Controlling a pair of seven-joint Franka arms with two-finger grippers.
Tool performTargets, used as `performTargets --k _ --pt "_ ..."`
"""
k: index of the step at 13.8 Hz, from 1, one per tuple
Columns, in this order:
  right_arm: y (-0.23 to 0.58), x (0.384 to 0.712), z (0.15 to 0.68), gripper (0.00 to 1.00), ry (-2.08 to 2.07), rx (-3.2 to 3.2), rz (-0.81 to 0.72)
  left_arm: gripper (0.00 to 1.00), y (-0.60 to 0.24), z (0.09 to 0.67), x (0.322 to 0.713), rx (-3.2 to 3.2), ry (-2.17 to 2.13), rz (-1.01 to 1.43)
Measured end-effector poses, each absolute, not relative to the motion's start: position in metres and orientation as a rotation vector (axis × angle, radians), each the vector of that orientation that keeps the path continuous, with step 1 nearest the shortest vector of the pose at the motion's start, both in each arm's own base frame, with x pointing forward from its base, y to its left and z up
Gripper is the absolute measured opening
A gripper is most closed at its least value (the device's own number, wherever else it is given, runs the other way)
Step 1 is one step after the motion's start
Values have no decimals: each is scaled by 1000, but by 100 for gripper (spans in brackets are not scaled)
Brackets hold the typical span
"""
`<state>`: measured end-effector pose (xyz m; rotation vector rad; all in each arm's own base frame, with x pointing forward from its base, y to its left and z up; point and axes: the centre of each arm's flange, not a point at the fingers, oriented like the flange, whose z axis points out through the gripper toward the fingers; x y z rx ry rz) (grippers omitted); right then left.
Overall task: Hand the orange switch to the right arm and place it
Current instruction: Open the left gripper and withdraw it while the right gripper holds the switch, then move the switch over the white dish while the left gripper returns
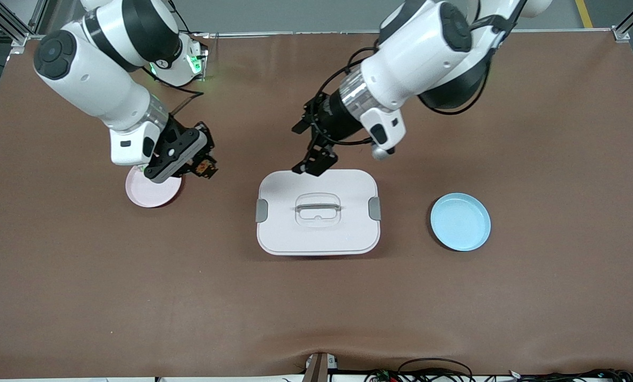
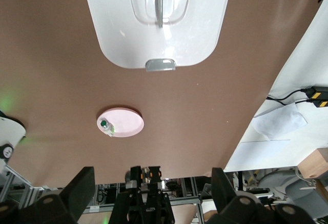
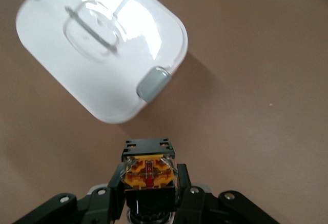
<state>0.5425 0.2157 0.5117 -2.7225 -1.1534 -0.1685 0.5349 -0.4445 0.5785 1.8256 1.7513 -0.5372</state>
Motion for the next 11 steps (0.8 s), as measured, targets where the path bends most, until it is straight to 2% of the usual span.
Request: performTargets --k 4,6,11 --pt "159 548 515 43 -1501 -2698 -70 100 -403 585 536 2112 1595 -492" --pt "130 547 519 43 -1601 -2667 -36 100 -382 589 542 2263 1462 -372" --pt "74 540 496 43 -1802 -2566 16 100 -253 584 590 2548 1015 -291"
